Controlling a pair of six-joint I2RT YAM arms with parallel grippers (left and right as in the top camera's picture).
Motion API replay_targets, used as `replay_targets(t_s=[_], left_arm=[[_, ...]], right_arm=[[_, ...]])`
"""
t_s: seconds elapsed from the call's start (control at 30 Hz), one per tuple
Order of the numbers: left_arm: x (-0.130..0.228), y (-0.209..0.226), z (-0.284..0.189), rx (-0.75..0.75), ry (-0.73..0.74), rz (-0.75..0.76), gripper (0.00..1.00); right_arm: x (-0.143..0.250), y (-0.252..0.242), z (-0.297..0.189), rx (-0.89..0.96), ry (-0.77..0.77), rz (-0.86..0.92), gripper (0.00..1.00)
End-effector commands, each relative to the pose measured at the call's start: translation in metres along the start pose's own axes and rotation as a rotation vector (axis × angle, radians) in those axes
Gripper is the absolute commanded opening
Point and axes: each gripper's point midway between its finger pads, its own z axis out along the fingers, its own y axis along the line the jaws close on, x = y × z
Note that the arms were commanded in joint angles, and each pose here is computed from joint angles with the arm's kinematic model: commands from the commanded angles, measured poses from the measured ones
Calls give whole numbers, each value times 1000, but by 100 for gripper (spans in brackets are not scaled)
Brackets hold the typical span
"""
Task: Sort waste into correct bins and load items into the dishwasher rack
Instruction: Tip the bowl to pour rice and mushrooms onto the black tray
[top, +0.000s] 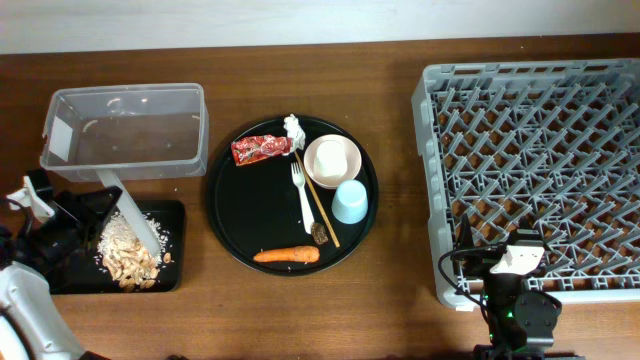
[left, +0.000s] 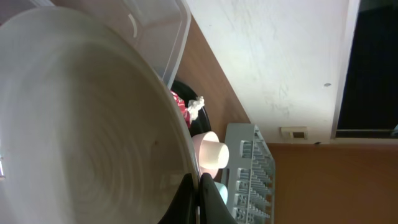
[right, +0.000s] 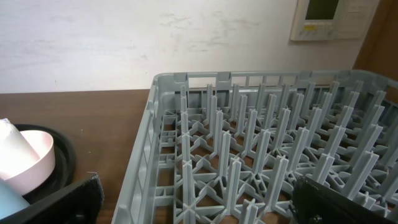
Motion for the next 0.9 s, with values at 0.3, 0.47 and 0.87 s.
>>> replay_targets(t_s=[0.3, 0.47, 0.87], left_arm=[[1, -13, -5, 60, 0, 48, 1], [-7, -11, -9, 59, -32, 9, 1], [-16, 2, -36, 113, -103, -103, 1]], right_arm=[[3, -3, 0, 15, 5, 2, 99], [3, -3, 0, 15, 5, 2, 99], [3, -3, 0, 15, 5, 2, 99]])
